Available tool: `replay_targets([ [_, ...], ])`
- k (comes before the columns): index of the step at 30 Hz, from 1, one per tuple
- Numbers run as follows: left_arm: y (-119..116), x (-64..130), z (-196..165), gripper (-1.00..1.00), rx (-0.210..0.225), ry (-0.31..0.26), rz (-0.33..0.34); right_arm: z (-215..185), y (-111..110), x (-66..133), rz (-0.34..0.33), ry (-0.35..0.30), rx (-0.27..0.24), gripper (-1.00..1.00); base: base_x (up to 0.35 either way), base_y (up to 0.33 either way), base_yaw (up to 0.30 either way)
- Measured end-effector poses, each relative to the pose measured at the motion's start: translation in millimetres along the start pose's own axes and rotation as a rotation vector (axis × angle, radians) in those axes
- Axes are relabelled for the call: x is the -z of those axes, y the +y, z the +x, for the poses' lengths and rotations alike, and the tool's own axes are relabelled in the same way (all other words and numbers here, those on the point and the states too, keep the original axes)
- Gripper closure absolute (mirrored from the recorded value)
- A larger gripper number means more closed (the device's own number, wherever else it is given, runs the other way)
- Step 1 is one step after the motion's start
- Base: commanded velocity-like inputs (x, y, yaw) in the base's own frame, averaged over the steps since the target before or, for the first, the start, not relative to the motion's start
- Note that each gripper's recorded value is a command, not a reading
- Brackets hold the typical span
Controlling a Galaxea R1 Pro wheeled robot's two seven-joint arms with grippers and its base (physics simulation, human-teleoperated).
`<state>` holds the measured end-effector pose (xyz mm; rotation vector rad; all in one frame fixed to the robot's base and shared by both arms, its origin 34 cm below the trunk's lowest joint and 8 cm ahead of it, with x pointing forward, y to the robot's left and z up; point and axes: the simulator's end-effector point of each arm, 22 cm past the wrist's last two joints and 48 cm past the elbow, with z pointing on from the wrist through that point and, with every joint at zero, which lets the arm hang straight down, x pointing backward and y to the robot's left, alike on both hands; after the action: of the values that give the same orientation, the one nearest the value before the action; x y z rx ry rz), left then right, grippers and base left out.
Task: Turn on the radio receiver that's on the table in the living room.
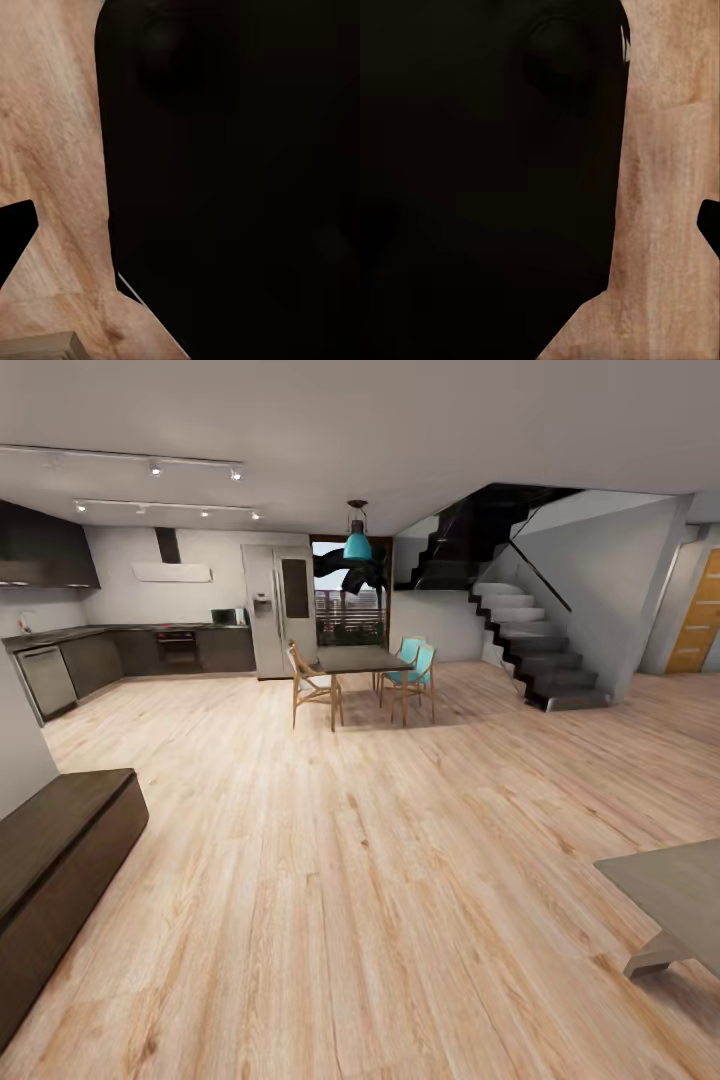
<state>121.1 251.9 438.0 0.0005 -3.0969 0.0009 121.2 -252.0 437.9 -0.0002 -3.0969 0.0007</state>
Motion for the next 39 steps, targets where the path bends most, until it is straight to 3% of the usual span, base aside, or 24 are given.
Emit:
replay_targets([
  [12, -52.9, 2.1, 24.0, -1.0, -0.001, 0.03, 0.067, -57.5, 51.7, 3.8, -0.062, -0.075, -0.012, -1.0, 0.0, 0.0, 0.0],
  [22, -55.4, 2.3, 23.7, -1.0, -0.001, 0.03, 0.07, -81.5, 54.5, 6.1, -0.068, -0.109, -0.001, -1.0, 0.0, 0.0, 0.0],
  [25, -58.3, 2.5, 21.8, -1.0, -0.001, 0.024, 0.073, -98.8, 58.6, 8.6, -0.074, -0.147, -0.001, -1.0, 0.0, 0.0, 0.0],
  [27, -65.0, 5.6, -38.1, -1.0, 0.009, -0.149, 0.08, -170.7, 69.7, 25.9, -0.085, -0.318, 0.013, -1.0, 0.0, 0.0, 0.0],
  [29, -60.9, 14.0, -86.8, -1.0, 0.025, -0.295, 0.069, -221.1, 78.0, 45.8, -0.087, -0.449, 0.037, -1.0, 0.0, 0.0, 0.0],
  [31, -48.9, 31.1, -147.3, -1.0, 0.063, -0.452, 0.031, -301.2, 84.6, 92.2, -0.037, -0.655, 0.067, -1.0, 0.0, 0.0, 0.0],
  [33, -35.3, 61.9, -217.4, -1.0, 0.095, -0.616, -0.007, -373.1, 73.9, 157.3, 0.064, -0.863, 0.027, -1.0, 0.0, 0.0, 0.0],
  [34, -31.6, 72.9, -236.5, -1.0, 0.104, -0.661, -0.016, -391.6, 72.6, 179.8, 0.083, -0.923, 0.012, -1.0, 0.0, 0.0, 0.0],
  [36, -19.4, 110.6, -291.7, -1.0, 0.13, -0.772, -0.048, -433.2, 76.1, 249.1, 0.117, -1.076, -0.026, -1.0, 0.0, 0.0, 0.0],
  [39, -7.3, 149.2, -334.8, -1.0, 0.151, -0.817, -0.074, -452.4, 84.0, 304.9, 0.115, -1.143, -0.043, -1.0, 0.0, 0.0, 0.0],
])
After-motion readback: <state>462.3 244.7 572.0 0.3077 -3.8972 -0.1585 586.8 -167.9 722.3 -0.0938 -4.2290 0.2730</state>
